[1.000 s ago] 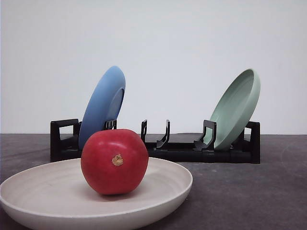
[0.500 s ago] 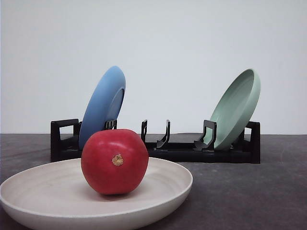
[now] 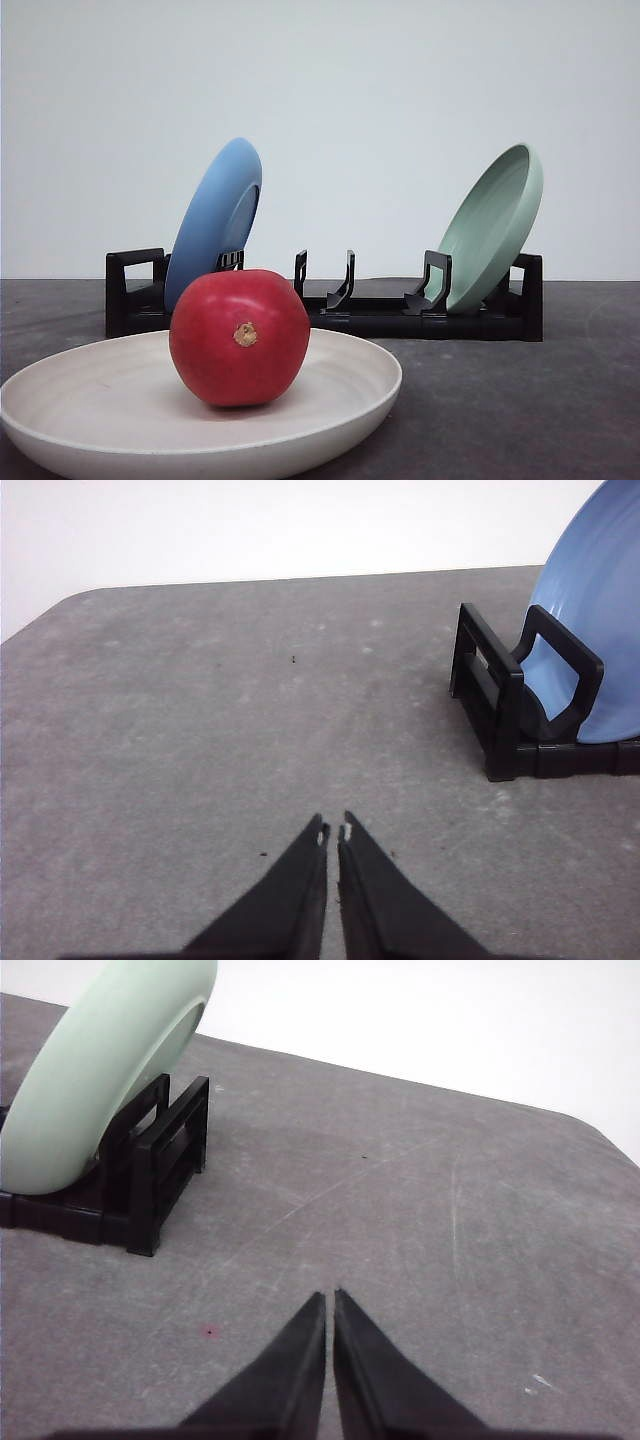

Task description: Place pomegranate in white plate

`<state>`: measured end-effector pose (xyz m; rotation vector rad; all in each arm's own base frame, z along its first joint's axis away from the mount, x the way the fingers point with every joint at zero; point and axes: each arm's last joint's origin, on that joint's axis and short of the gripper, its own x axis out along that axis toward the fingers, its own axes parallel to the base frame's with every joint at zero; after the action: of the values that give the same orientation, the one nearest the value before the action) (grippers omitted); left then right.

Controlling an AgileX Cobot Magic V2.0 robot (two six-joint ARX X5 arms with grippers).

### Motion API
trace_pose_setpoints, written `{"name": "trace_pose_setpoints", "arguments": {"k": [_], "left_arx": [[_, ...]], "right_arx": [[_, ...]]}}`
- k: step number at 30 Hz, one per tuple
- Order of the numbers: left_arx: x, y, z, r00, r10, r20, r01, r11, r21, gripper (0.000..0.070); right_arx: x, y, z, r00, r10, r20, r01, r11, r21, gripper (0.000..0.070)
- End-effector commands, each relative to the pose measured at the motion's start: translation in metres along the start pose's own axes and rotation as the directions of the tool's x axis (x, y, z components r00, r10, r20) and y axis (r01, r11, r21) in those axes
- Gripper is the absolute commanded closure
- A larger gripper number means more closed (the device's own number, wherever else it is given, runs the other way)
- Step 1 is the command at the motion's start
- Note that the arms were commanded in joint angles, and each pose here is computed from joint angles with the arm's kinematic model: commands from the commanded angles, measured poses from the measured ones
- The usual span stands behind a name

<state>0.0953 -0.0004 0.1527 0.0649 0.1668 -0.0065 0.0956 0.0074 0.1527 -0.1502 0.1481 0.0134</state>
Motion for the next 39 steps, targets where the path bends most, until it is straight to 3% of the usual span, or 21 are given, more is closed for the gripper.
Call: {"name": "trace_pose_setpoints", "arguments": {"k": [1,39], "left_arx": [[0.0008,-0.0001,-0.0032,1.000,0.003,-0.010,-0.003,1.000,0.014,0.0700],[0.0008,-0.0001,-0.0032,1.000,0.003,-0.010,-0.003,1.000,0.014,0.0700]], "right_arx": [[0.0003,0.0000,-0.0010,1.000,-0.001,-0.001,0.001,1.000,-0.007,0.0693],[0.0003,0.0000,-0.0009,1.000,-0.001,-0.001,0.001,1.000,-0.007,0.0693]]}}
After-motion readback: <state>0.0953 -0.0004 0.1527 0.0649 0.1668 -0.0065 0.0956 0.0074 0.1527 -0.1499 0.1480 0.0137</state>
